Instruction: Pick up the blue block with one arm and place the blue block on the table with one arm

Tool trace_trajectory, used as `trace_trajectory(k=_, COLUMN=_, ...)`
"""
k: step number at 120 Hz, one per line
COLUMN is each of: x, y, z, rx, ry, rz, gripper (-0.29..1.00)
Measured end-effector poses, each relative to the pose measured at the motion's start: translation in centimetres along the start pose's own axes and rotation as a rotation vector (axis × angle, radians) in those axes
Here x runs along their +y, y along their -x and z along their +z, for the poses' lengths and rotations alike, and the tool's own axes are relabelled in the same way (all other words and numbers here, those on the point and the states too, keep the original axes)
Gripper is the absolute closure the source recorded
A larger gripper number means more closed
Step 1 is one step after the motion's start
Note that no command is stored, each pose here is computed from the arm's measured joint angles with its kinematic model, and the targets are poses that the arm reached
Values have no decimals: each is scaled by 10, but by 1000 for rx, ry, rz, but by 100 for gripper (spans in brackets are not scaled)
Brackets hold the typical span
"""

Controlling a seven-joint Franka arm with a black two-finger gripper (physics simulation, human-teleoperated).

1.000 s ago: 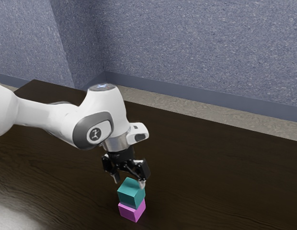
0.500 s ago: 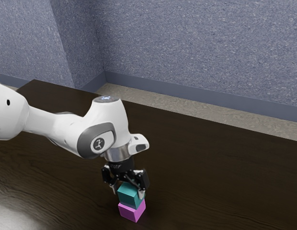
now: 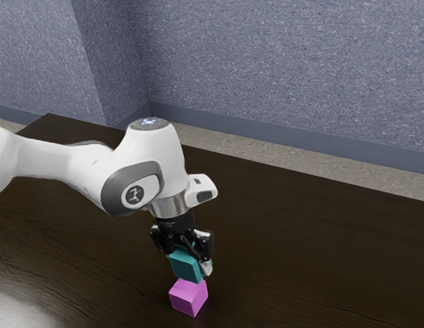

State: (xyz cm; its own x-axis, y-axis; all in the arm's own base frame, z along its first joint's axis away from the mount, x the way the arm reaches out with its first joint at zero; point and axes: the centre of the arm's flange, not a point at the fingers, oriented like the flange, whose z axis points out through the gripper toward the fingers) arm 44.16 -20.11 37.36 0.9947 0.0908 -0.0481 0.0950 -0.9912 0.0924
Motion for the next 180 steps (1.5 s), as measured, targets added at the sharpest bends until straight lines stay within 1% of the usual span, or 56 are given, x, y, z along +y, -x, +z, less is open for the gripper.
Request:
trace_trajectory(k=5, x=-10, y=-6, z=-5, rx=-2, ry=-2, rz=-20, gripper=45)
trace_trajectory(k=20, x=-73, y=-41, z=-23, rx=12, ry=-23, rz=-115, gripper=47)
trace_trajectory(k=34, x=-97, y=-75, z=-44, rx=36, ry=-59, rz=-118, gripper=36)
trace_trajectory(k=53, x=-151, y=-105, z=-26, rx=-32, ry=-101, rz=-164, gripper=32)
trace_trajectory(k=65, x=-185, y=-121, z=-3, rx=-77, ry=-116, rz=-189, gripper=26)
trace_trajectory(k=69, x=-191, y=-124, z=7, rx=-89, ry=-117, rz=-188, gripper=27)
trace_trajectory(k=85, x=-198, y=-133, z=38, rx=-109, ry=-114, rz=-150, gripper=29)
trace_trajectory(k=102, x=-199, y=-138, z=52, rx=-107, ry=-112, rz=-107, gripper=34)
trace_trajectory(k=104, x=-199, y=-139, z=52, rx=-105, ry=-112, rz=-101, gripper=33)
trace_trajectory(k=109, x=-199, y=-140, z=53, rx=-100, ry=-109, rz=-89, gripper=26)
trace_trajectory(k=127, x=-198, y=-143, z=53, rx=-87, ry=-98, rz=-50, gripper=14)
trace_trajectory(k=140, x=-198, y=-144, z=51, rx=-79, ry=-92, rz=-26, gripper=8)
trace_trajectory(k=146, x=-197, y=-144, z=38, rx=-57, ry=-86, rz=-14, gripper=7)
trace_trajectory(k=152, x=-192, y=-140, z=-3, rx=1, ry=-72, rz=1, gripper=5)
trace_trajectory(k=162, x=-182, y=-123, z=-109, rx=133, ry=-45, rz=34, gripper=4)
trace_trajectory(k=167, x=-173, y=-124, z=-185, rx=227, ry=-49, rz=61, gripper=3)
trace_trajectory(k=170, x=-163, y=-121, z=-216, rx=259, ry=-57, rz=84, gripper=3)
trace_trajectory(k=174, x=-146, y=-115, z=-238, rx=272, ry=-65, rz=123, gripper=2)
trace_trajectory(k=180, x=-126, y=-108, z=-250, rx=258, ry=-75, rz=171, gripper=2)
